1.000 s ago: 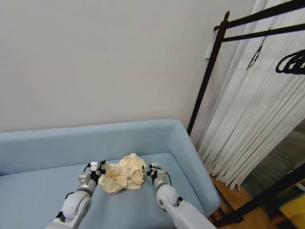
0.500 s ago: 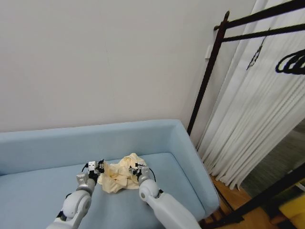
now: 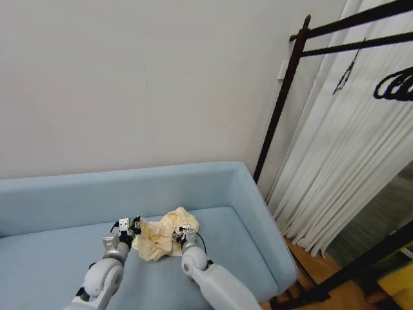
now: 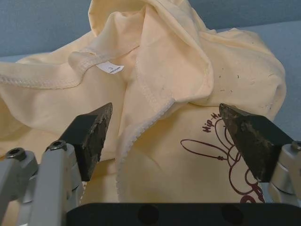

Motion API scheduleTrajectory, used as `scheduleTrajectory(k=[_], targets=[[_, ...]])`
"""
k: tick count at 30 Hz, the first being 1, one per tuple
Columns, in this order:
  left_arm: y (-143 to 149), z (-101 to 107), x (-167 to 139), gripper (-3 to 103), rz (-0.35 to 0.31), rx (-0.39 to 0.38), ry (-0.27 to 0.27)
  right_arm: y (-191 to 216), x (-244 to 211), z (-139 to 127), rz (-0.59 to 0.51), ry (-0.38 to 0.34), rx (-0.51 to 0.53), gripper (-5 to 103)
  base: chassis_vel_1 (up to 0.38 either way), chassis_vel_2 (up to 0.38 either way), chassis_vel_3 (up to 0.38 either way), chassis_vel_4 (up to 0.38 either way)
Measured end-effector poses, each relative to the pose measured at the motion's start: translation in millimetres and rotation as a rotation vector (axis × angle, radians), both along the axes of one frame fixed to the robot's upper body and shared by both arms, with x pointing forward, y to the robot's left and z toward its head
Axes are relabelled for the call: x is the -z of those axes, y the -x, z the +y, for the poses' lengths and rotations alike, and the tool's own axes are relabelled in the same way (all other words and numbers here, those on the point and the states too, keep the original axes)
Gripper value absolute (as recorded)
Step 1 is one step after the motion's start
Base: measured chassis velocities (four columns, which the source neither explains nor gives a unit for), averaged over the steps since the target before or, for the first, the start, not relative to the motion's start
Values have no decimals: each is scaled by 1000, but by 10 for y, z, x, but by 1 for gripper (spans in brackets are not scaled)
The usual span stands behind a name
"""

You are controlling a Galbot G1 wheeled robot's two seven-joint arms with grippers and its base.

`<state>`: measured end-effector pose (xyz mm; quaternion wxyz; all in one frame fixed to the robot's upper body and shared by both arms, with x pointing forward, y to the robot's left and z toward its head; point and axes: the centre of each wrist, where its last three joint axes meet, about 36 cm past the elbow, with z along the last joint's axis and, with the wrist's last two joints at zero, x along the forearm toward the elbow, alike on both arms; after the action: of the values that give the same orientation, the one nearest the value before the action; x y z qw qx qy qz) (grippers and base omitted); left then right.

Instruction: Pick up the clothes from the sofa and hang them on the clothes hanger.

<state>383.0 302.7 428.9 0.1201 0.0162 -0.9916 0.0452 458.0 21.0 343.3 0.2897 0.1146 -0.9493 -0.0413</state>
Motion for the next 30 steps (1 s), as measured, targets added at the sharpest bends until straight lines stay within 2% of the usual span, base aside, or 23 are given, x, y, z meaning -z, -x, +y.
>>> scheduleTrajectory(k=[4,5,9,12,18,20,23,26,28,29,30], targets=[[3,-14,-5,1,0,2,4,-22,23,-11,1,0,-2,71,0,0,0,0],[4,-25,-7,1,0,3,6,-40,42,-5,2,1,-4,62,0,0,0,0],[6,-38,-11,1,-2,5,10,-66,62,23,2,0,-8,59,0,0,0,0],[7,-47,-21,1,-3,7,12,-90,86,85,7,-5,-16,49,0,0,0,0],[10,-53,-46,1,-8,10,12,-123,122,114,4,-4,-18,47,0,0,0,0],[14,-57,-58,1,-11,12,12,-137,138,106,-2,-2,-16,37,0,0,0,0],[21,-63,-70,1,-14,14,12,-143,146,89,-9,0,-16,32,0,0,0,0],[30,-67,-86,1,-16,18,11,-146,148,64,-13,3,-15,16,0,0,0,0],[30,-67,-88,1,-16,18,10,-147,146,63,-14,3,-15,16,0,0,0,0],[33,-65,-93,1,-16,20,8,-147,142,59,-16,2,-15,5,0,0,0,0],[36,-62,-94,1,-15,20,7,-146,139,57,-17,2,-16,5,0,0,0,0]])
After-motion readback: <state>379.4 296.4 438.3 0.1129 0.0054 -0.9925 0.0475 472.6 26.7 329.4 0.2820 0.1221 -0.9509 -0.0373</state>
